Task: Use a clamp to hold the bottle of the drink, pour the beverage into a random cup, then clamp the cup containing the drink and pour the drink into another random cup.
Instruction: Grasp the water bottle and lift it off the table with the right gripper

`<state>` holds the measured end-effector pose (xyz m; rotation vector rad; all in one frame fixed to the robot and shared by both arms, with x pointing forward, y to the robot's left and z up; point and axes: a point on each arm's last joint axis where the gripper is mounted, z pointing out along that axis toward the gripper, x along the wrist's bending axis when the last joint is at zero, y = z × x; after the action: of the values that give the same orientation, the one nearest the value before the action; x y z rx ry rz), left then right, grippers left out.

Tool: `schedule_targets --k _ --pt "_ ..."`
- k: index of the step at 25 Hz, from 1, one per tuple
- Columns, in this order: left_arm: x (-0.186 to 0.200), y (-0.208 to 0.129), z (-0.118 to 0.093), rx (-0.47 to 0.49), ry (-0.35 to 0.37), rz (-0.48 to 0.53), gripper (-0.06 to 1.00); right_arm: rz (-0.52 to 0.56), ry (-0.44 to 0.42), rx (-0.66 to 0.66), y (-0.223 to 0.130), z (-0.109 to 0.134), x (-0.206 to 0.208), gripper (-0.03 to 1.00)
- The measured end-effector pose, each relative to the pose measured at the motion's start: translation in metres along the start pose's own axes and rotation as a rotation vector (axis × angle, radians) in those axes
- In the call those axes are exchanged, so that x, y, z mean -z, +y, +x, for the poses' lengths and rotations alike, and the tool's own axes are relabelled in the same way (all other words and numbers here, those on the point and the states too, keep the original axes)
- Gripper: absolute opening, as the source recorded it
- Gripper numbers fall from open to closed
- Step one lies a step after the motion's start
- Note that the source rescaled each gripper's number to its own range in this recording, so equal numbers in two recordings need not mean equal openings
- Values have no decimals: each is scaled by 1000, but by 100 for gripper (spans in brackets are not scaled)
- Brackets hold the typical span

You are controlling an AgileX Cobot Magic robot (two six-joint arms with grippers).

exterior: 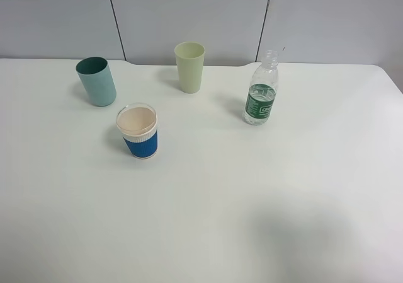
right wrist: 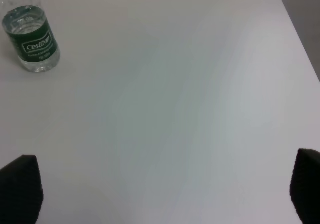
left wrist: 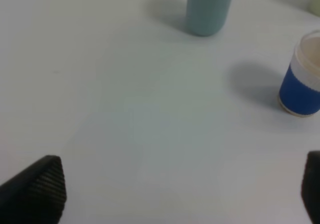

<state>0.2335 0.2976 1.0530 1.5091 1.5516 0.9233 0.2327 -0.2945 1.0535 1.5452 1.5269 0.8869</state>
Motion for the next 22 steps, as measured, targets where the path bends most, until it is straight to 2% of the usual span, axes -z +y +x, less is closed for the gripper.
schedule_targets --k 8,13,22 --pt "0 0 0 0 0 0 85 9 0 -46 1 0 -1 100" --pt "0 0 0 0 0 0 85 43 5 -69 23 -2 -14 100" --pt "0 0 0 0 0 0 85 141 29 -69 60 -5 -77 100"
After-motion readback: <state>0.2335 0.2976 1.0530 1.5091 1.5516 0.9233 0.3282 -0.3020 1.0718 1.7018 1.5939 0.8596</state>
